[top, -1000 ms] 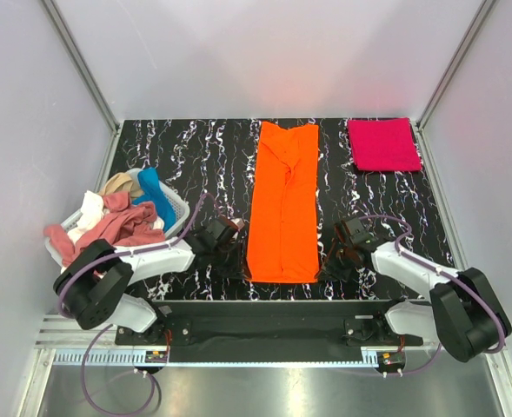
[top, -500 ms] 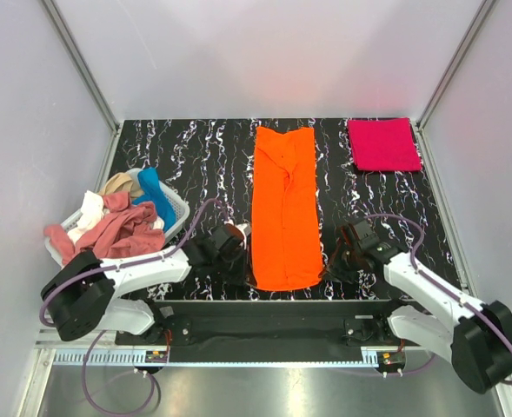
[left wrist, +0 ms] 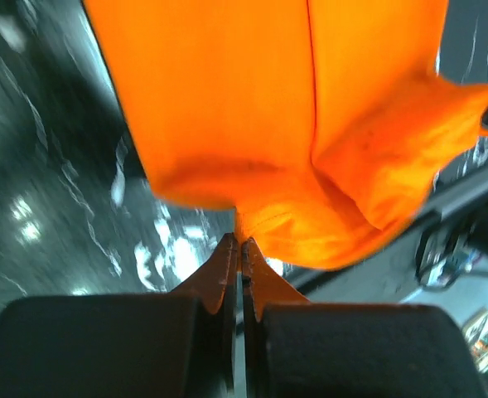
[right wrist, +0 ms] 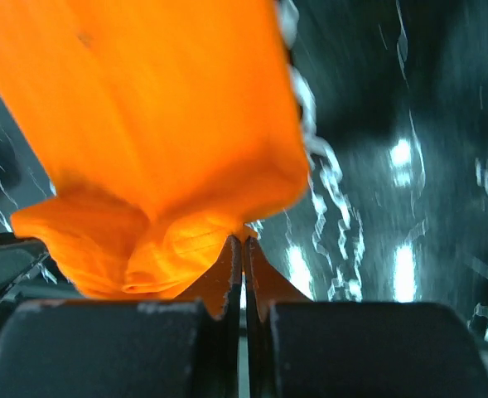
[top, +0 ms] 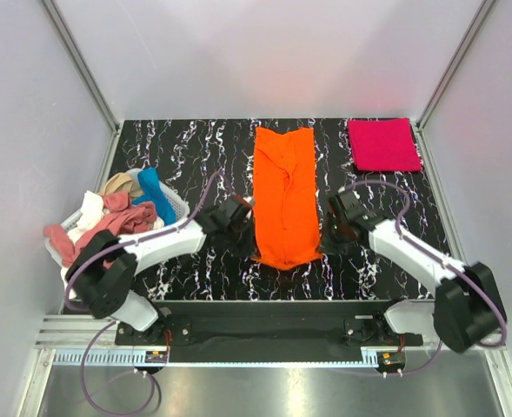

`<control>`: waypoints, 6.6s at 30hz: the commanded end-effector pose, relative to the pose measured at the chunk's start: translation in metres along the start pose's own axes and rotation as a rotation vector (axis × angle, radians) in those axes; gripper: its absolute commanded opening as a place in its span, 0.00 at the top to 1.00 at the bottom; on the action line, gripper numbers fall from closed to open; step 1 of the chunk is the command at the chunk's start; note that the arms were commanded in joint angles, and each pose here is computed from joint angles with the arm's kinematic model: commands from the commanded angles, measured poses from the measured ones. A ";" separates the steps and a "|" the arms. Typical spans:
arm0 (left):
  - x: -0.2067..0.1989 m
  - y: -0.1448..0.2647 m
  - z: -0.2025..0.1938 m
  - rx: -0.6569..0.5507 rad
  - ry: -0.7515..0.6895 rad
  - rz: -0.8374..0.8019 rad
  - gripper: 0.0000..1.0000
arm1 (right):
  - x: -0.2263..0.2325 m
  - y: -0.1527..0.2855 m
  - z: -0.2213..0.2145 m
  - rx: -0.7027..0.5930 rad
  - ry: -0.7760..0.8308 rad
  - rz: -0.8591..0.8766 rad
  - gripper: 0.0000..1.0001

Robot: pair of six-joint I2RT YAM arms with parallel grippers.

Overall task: Fold and stack the t-shirts
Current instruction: Fold the tshirt

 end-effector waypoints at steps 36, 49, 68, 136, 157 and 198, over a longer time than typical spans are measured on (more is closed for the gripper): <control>-0.024 -0.035 0.257 -0.193 0.048 -0.069 1.00 | 0.032 -0.060 0.242 -0.170 0.232 0.005 1.00; -0.019 -0.047 0.290 -0.207 0.081 -0.109 1.00 | 0.023 -0.063 0.272 -0.207 0.221 0.045 1.00; -0.018 0.001 0.305 -0.388 0.003 0.045 0.52 | 0.009 -0.048 0.307 -0.209 0.224 0.117 0.51; 0.003 -0.018 0.119 -0.096 0.017 0.025 0.48 | -0.011 -0.059 0.096 -0.060 -0.060 0.075 0.65; 0.033 -0.066 0.123 -0.059 0.152 0.058 0.67 | -0.038 -0.105 0.096 -0.054 -0.158 -0.031 0.73; -0.006 0.023 0.047 -0.134 0.008 0.026 1.00 | -0.035 0.001 0.025 -0.099 -0.071 0.103 1.00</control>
Point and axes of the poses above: each gripper's point midway between its finger pads, its own y axis back along the fingers, its own x axis along the line the jaws close on, z = x × y, the point moved 6 cm from there along y, back along the fingers, and after that the axes turned 10 degrees about y, right-handed, at the moved point
